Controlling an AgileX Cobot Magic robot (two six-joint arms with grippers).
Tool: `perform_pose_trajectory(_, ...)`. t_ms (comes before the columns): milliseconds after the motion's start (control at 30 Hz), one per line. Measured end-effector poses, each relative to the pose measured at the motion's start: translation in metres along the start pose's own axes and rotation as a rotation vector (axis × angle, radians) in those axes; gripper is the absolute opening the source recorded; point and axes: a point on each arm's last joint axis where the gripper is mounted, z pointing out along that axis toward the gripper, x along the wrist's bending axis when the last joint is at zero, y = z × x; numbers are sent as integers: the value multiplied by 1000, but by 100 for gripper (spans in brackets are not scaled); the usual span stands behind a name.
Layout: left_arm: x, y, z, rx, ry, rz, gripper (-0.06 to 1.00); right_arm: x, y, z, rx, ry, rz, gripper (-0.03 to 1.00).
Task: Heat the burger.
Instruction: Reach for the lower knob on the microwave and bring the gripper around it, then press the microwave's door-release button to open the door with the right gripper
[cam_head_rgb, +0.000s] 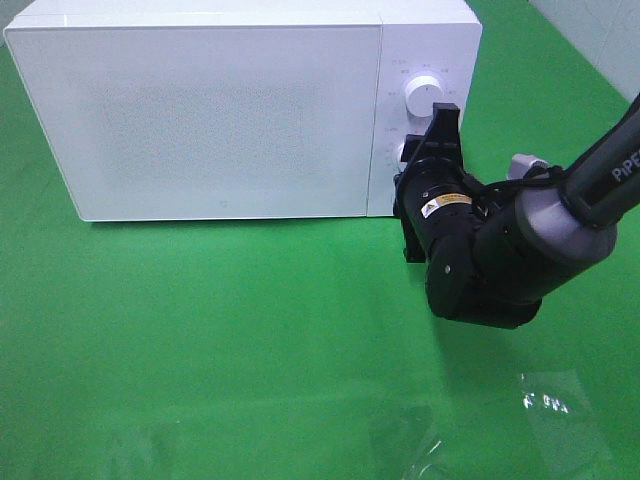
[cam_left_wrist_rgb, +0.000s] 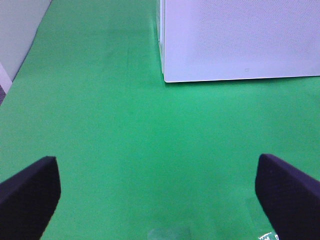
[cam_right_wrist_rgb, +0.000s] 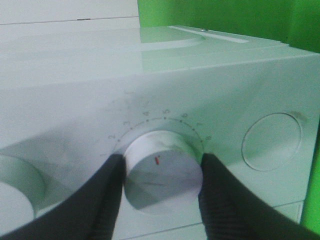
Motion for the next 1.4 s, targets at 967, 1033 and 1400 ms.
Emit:
perform_pose_trajectory(967, 0, 0, 0, 0, 1, 1, 98, 27, -34, -4, 159, 83, -169, 70)
perform_pose_trajectory(1033, 0, 0, 0, 0, 1, 1, 98, 27, -35, -4, 168, 69, -179, 71)
perform_pose_trajectory(1400, 0, 0, 0, 0, 1, 1, 98, 41, -49, -18, 382, -133, -453, 72)
